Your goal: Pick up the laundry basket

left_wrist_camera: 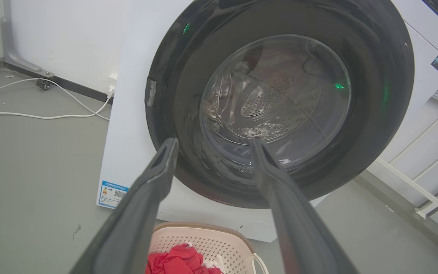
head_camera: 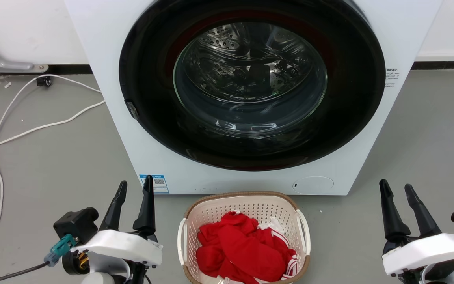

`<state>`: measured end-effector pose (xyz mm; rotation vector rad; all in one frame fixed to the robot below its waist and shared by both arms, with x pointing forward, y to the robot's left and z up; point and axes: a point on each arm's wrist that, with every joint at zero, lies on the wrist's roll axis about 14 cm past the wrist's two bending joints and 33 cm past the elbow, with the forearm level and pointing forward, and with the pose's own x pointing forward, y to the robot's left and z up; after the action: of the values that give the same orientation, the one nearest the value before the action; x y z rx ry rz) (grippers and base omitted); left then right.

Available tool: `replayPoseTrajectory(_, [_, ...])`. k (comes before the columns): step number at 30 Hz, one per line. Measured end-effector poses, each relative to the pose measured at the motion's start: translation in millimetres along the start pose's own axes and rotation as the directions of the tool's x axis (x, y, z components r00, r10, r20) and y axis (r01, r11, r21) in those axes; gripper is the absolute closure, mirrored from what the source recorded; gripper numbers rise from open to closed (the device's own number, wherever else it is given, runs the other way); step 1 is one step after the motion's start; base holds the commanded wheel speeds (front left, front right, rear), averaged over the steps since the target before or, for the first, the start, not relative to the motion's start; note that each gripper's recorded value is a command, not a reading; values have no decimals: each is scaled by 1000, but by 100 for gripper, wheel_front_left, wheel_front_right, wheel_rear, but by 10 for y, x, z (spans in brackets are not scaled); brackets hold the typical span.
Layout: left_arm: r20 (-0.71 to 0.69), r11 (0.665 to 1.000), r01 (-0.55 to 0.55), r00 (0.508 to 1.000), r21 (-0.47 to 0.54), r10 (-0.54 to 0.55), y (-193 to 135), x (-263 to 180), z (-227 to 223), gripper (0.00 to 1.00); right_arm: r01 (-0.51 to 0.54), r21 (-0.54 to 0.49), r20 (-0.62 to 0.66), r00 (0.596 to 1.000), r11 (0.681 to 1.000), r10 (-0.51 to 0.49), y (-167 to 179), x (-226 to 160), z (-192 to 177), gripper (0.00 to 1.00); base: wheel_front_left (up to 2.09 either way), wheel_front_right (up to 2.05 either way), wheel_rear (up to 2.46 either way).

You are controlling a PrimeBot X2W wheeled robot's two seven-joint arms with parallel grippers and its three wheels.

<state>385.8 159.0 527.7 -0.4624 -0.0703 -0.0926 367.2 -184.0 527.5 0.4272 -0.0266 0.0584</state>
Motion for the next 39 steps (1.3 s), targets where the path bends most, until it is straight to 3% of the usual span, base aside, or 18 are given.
replayPoseTrajectory(17, [12, 984, 34, 999, 177, -37, -68, 2, 6, 0, -2, -180, -17, 1000, 984, -1, -4, -32, -15, 0, 0, 0, 0])
replayPoseTrajectory(39, [15, 936, 67, 997, 347, -77, -129, -4, -22, 0, -9, -353, -20, 1000, 936, 2, 3, -61, -7, 0, 0, 0, 0])
